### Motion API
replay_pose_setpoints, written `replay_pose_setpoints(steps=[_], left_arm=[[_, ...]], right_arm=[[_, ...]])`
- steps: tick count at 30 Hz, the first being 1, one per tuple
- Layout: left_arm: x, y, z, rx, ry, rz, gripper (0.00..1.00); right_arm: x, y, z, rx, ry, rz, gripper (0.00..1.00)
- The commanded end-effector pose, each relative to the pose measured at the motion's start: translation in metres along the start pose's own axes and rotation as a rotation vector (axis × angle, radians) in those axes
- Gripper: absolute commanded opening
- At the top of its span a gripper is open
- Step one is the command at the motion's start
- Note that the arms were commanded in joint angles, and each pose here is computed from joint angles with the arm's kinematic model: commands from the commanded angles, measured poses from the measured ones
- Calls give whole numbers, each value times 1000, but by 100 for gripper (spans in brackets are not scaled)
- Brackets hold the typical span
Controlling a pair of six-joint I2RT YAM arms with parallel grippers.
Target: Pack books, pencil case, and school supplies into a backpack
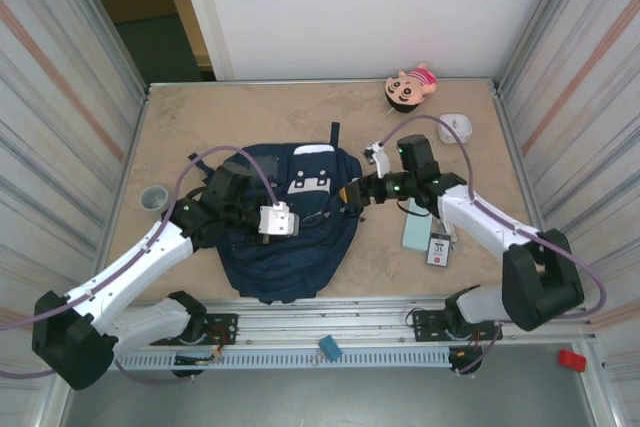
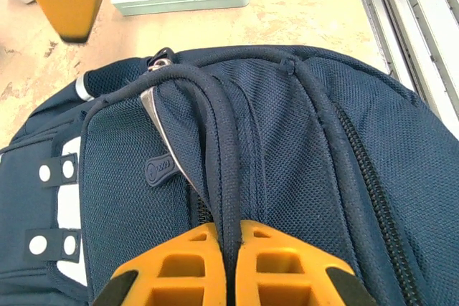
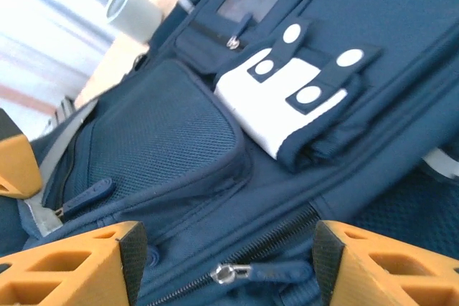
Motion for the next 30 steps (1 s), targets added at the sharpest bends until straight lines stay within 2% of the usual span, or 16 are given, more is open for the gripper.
replay_pose_setpoints(steps=[1,9,14,19,21,24,30], left_arm=[[12,0,-26,-104,-130,-13,0],[17,3,-26,-96,-142,-50,0],[18,9,-20,-91,-123,-93,0],[17,11,-16,-86,-109,-103,0],[17,11,-17,-86,-112,-101,0],[18,10,-19,-89,-121,-101,0],[20,10,-21,-90,-131,-102,0]], right_arm=[[-15,10,6,50,60,-76,63],[-28,14,30,-9,145,-200,59],[-17,30,41,-46,192,-259,46],[3,46,38,-57,148,-304,38],[10,48,34,-60,122,-313,40],[17,38,29,-61,85,-273,54],[5,9,34,22,135,-87,58]])
Point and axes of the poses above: each hand's point on the last joint's axis, 136 mm out from that joint toward the fingers, its own x axis back along the fingers, its own y axis along the line the jaws close on, z = x × y, the point moved 2 cm from there along x, back along the fingers, and after that the axes turned 13 degrees about x, right-handed, at the moved point
